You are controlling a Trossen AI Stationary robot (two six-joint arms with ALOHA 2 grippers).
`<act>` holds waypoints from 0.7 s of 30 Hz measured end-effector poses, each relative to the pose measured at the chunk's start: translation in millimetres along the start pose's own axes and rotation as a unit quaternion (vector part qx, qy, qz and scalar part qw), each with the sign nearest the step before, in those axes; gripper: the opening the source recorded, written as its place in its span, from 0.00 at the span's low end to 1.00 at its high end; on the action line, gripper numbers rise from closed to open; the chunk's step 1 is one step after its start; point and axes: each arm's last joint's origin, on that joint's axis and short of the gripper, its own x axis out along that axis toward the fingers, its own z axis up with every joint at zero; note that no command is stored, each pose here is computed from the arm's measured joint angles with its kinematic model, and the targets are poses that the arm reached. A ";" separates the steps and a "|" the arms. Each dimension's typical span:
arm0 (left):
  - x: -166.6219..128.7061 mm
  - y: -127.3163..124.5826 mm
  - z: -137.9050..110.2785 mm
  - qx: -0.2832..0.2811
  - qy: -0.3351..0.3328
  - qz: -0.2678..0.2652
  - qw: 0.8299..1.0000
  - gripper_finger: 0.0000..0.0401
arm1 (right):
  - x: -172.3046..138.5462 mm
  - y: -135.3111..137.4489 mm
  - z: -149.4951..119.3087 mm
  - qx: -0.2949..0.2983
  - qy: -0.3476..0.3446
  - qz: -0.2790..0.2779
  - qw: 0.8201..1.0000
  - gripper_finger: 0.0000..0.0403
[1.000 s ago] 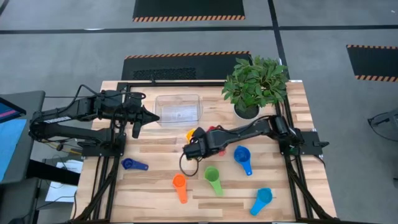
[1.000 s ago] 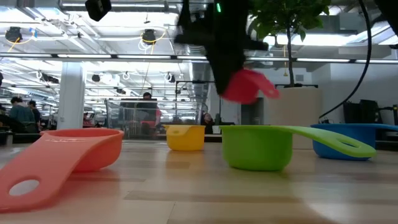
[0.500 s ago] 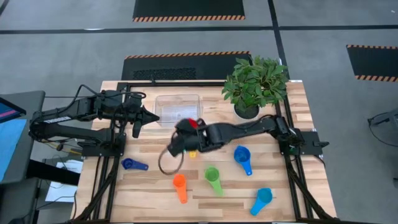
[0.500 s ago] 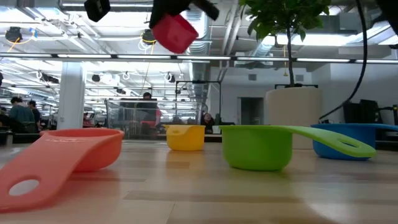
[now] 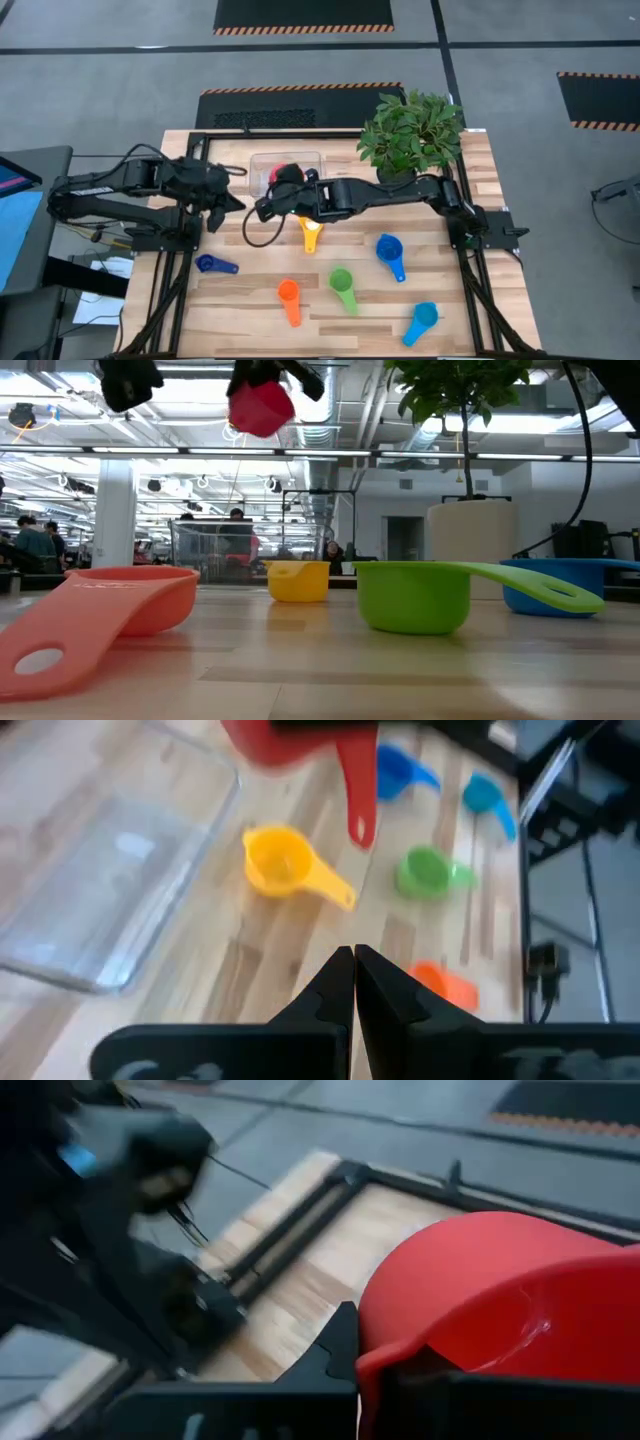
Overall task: Nest measuring cups in basket
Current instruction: Put the red measuring cup in the transparent bin
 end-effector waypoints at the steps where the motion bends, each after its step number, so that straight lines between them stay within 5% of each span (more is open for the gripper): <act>1: 2.3 -1.5 -1.2 0.007 0.009 0.004 1.000 0.01 | -0.6 2.2 1.4 0.003 -0.008 0.008 1.000 0.03; 8: 23.0 -16.2 5.2 0.051 0.013 -0.014 0.999 0.14 | -4.0 8.7 4.4 0.010 -0.041 0.014 0.999 0.03; 14: 39.0 -16.6 9.8 0.054 0.006 0.042 0.998 0.27 | -4.4 9.2 5.1 0.014 -0.047 0.013 0.999 0.03; 21: 43.6 -19.2 13.7 0.103 -0.003 0.031 0.994 0.33 | -4.6 11.1 5.9 -0.010 -0.046 0.027 0.999 0.03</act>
